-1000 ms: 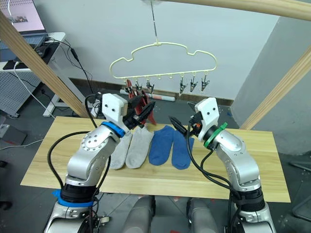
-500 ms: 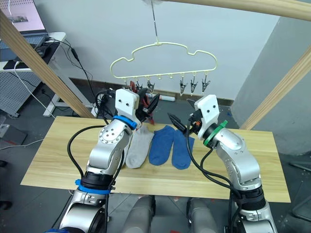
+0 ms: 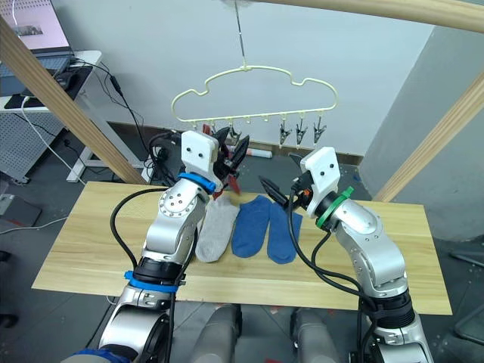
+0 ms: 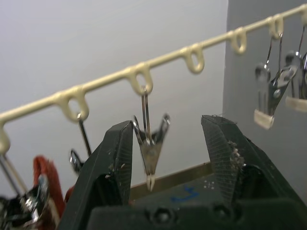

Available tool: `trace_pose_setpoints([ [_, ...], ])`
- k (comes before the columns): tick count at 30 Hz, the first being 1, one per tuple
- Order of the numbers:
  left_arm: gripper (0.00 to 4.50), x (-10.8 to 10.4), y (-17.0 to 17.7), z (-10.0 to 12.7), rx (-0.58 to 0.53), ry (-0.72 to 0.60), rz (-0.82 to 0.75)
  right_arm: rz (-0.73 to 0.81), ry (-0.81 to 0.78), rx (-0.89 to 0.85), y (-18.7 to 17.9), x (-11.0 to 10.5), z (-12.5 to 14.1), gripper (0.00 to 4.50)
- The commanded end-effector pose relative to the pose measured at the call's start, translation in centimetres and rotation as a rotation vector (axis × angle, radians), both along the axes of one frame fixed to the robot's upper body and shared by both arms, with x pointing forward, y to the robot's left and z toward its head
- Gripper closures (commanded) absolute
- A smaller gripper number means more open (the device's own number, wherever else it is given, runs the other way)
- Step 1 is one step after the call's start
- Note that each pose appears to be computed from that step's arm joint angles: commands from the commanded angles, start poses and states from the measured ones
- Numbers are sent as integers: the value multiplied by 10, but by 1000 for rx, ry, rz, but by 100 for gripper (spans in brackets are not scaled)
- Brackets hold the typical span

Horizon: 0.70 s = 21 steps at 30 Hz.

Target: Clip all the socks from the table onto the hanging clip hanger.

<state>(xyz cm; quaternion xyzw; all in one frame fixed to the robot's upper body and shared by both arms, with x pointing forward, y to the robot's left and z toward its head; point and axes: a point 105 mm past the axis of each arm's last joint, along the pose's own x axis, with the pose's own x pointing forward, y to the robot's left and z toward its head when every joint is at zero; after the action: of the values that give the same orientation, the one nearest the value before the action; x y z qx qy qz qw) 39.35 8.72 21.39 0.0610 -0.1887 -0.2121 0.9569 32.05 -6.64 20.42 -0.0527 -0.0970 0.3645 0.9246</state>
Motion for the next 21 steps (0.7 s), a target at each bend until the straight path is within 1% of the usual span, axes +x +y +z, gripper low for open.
trace_pose_setpoints([
  [1,206,-1,-1,12,2,-56,-3,6,-67,2,2,-7,16,0],
  [6,206,1,1,13,26,-70,13,-3,-63,6,1,-7,15,0],
  [13,206,5,3,12,85,-84,58,-5,-58,13,1,-8,15,0],
  [21,206,5,3,13,88,-91,60,-8,-55,14,1,-7,14,0],
])
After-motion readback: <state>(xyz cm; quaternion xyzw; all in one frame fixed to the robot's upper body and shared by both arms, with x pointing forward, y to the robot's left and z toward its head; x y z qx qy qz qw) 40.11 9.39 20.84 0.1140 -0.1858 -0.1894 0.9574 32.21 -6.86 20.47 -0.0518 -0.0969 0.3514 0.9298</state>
